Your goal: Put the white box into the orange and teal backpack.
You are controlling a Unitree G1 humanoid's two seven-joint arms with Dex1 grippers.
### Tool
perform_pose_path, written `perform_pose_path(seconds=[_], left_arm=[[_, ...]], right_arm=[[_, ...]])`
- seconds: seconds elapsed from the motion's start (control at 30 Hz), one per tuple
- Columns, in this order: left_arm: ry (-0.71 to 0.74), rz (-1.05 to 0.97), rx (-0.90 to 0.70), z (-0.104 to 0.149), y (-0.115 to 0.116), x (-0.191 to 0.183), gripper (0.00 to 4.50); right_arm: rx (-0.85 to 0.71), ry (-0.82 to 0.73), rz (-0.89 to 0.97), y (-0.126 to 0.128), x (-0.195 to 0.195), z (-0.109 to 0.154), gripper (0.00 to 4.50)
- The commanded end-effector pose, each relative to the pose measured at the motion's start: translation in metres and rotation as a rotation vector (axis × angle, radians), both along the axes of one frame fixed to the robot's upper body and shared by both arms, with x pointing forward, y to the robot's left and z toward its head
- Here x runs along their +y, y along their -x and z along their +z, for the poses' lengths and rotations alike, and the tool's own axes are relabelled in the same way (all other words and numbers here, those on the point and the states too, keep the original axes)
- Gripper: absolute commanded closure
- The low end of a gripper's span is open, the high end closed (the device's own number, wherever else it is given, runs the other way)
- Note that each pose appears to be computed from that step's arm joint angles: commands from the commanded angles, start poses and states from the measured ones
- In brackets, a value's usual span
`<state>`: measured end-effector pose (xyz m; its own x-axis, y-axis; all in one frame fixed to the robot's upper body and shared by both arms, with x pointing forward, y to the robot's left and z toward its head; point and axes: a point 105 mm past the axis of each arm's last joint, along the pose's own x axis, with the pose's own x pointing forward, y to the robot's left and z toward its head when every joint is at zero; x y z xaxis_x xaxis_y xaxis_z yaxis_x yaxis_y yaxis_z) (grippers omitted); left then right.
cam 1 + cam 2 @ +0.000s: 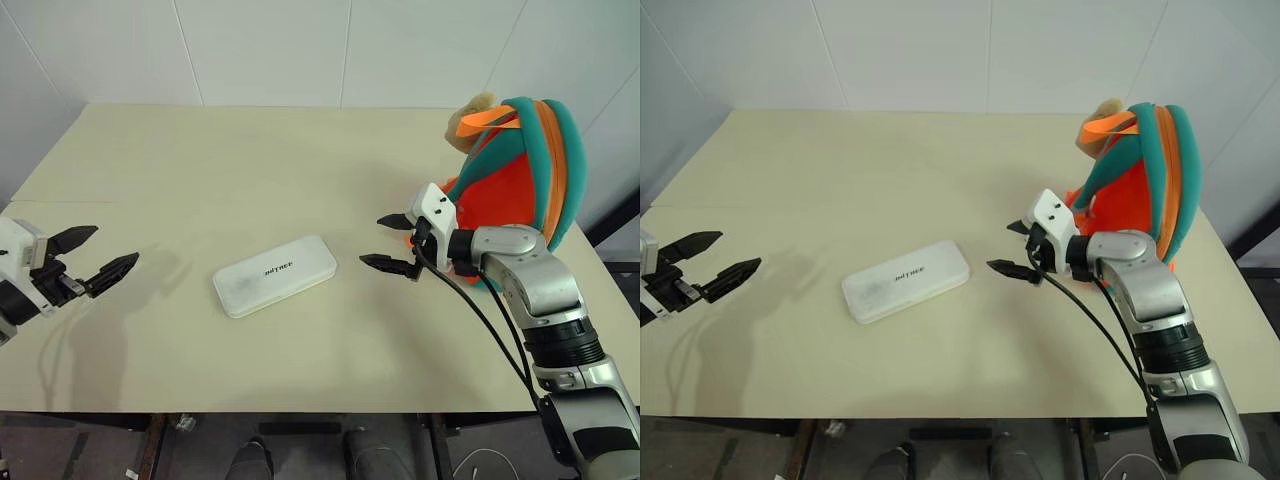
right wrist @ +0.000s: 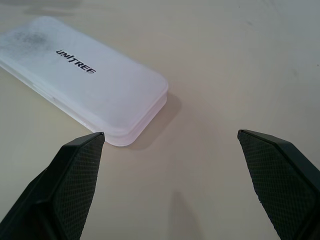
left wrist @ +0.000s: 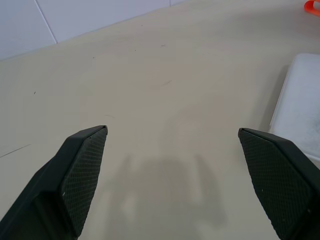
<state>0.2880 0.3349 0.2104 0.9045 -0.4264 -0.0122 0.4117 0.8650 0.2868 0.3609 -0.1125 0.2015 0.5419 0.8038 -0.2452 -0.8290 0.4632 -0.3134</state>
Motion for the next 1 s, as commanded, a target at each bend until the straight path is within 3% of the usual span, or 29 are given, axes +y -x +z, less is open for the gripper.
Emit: perform_pose_path(seconds=[0.03,0.5,0.6,0.97,1.0], left_arm=[[-0.03,-0.013,-0.061,0.017,0.0,-0.002,0.02],[-0.032,-0.001,-0.045,0.01,0.008,-0.001,0.02],[-0.048,-0.009,-0.066,0.009,0.01,-0.001,0.63],[0.071,-0.025,0.089,-0.02,0.009,-0.025,4.17],[0.104,-0.032,0.115,-0.025,0.009,-0.028,4.46]], right_arm=[[-0.053,-0.037,0.02,0.004,0.004,0.015,0.0],[-0.036,-0.036,0.027,0.003,0.019,0.011,0.0],[-0.025,-0.061,0.03,0.005,0.022,0.014,0.62],[-0.042,-0.036,-0.007,-0.012,0.033,0.002,4.46],[-0.038,-0.043,-0.002,-0.013,0.036,0.0,4.5]])
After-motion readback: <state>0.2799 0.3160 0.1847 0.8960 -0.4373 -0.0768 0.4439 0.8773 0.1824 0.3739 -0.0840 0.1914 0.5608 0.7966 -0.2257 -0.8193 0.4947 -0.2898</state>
